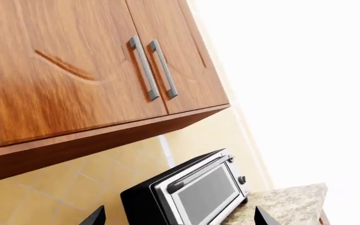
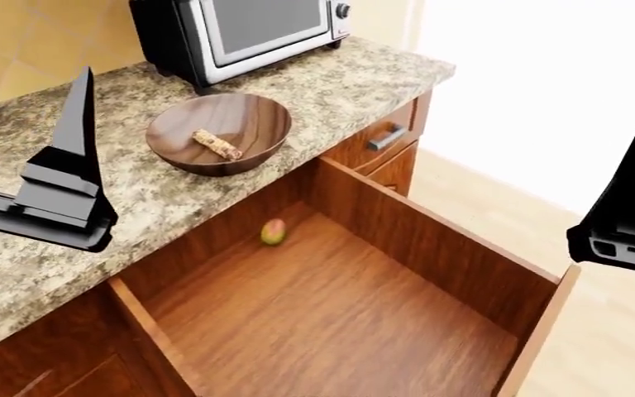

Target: Place the bar in the bowl and close the drawer.

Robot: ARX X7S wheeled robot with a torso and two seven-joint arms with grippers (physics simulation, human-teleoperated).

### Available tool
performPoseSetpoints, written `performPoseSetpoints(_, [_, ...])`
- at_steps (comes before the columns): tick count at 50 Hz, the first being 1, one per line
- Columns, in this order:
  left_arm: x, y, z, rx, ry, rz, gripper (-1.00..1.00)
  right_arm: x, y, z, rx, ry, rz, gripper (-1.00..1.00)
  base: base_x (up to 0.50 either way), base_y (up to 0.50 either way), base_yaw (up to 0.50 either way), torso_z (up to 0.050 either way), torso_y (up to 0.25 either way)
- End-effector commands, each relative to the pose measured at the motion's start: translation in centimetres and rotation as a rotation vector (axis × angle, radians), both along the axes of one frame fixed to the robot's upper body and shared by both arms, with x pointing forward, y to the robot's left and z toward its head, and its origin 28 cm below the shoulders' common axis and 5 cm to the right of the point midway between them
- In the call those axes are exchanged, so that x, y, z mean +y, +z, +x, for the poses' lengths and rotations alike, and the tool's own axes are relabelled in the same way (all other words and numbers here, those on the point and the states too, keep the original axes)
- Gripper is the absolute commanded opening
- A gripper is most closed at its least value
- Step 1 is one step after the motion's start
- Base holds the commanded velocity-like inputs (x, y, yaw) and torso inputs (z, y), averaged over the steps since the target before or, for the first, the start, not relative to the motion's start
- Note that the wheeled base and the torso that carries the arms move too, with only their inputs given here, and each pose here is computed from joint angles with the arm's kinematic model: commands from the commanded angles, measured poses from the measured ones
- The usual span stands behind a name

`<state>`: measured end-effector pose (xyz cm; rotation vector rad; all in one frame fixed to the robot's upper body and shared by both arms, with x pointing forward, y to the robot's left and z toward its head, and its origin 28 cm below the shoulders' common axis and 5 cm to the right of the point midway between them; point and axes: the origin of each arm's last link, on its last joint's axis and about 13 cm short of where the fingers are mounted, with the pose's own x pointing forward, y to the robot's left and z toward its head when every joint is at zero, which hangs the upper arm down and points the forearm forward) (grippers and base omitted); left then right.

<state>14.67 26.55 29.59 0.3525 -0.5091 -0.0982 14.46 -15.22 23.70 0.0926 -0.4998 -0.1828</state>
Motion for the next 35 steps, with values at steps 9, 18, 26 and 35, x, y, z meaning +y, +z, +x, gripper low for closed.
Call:
performPoseSetpoints(9, [-0.04,0.38,0.0,0.0,-0.001,0.006,1.0,-0.14,-0.88,-0.16,0.021,0.009,0.009,1.0,0.0,0.0,-0.5,0.0,0.0])
performPoseSetpoints(18, [-0.05,0.31,-0.03,0.002,0.002,0.007,1.0,-0.24,-1.0,-0.2,0.025,0.005,0.009,1.0,0.0,0.0,-0.5,0.0,0.0])
performPoseSetpoints(26, [0.0,0.24,-0.07,0.004,0.003,0.007,1.0,-0.27,-1.05,-0.29,0.022,0.006,0.008,1.0,0.0,0.0,-0.5,0.0,0.0])
performPoseSetpoints(35, [-0.06,0.11,0.03,0.004,0.006,0.006,1.0,-0.08,-1.11,-0.08,0.026,-0.006,-0.043,1.0,0.0,0.0,-0.13,0.0,0.0])
